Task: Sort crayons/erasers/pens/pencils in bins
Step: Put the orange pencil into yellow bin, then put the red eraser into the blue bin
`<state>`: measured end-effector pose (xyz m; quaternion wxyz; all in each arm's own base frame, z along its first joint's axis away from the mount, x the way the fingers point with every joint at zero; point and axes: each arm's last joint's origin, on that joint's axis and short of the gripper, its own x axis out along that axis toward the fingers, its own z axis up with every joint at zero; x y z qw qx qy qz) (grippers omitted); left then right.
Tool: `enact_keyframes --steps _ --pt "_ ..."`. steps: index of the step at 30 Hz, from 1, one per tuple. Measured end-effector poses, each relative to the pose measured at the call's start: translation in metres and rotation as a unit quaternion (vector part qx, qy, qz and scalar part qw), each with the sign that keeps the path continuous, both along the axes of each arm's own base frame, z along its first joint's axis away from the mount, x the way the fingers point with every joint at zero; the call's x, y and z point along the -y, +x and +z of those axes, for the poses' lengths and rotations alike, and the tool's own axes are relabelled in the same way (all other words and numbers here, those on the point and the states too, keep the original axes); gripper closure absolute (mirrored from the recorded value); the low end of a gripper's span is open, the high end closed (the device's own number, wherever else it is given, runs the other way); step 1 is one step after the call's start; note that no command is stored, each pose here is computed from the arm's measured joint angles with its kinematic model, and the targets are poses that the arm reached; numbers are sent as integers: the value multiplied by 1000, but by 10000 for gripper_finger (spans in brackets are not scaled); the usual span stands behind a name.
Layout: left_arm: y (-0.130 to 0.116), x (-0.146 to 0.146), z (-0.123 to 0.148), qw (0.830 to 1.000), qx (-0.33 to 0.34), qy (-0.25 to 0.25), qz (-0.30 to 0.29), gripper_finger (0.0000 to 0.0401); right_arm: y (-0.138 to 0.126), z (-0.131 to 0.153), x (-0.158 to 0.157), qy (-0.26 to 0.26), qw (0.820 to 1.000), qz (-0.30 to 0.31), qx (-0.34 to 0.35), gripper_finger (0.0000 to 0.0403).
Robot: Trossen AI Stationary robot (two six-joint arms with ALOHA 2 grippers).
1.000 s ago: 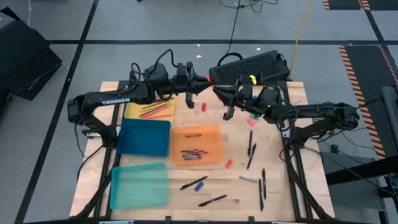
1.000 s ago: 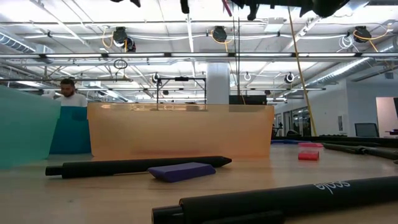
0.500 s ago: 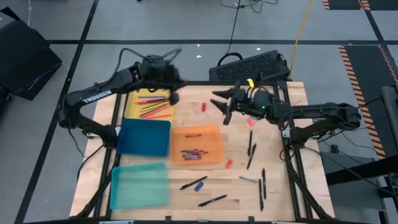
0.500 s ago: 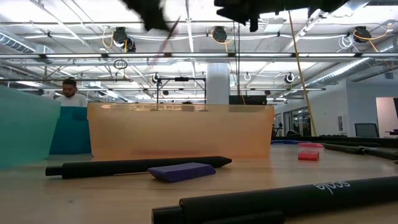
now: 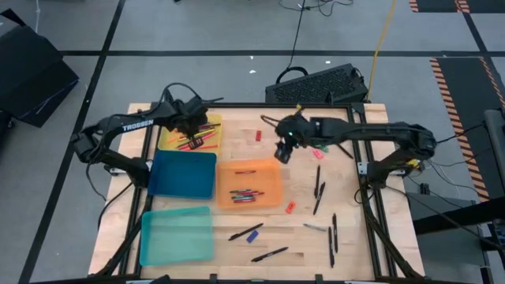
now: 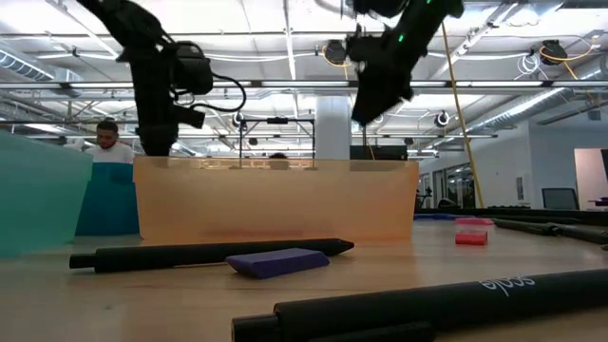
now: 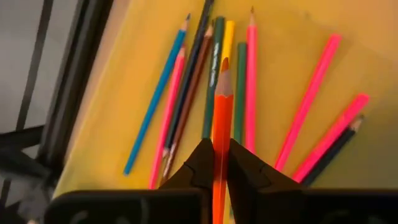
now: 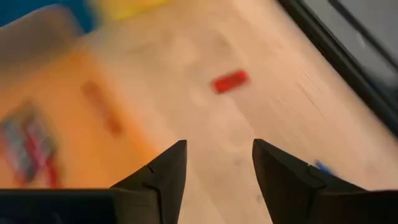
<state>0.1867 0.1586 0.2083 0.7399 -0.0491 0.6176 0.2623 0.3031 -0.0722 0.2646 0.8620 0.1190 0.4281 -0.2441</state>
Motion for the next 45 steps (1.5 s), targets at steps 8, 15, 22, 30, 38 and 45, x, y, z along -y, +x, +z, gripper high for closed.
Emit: enact_keyframes --steps 8,15,22,30,38,45 --pt "-3 2 -17 1000 -1 11 -2 291 60 -43 46 112 977 -176 41 226" --pt "-5 3 -8 999 -29 13 -6 163 117 -69 69 165 937 -307 35 226" --pt "-18 13 22 1000 -2 30 -1 129 119 -110 86 191 883 -428 9 227" --pt "-32 24 48 996 56 72 7 152 124 -137 98 190 880 -436 8 232" --pt "-35 29 59 992 97 84 3 158 114 -144 86 149 883 -440 -67 296" --pt "-27 28 64 979 198 43 -2 158 113 -139 86 158 877 -449 -59 354"
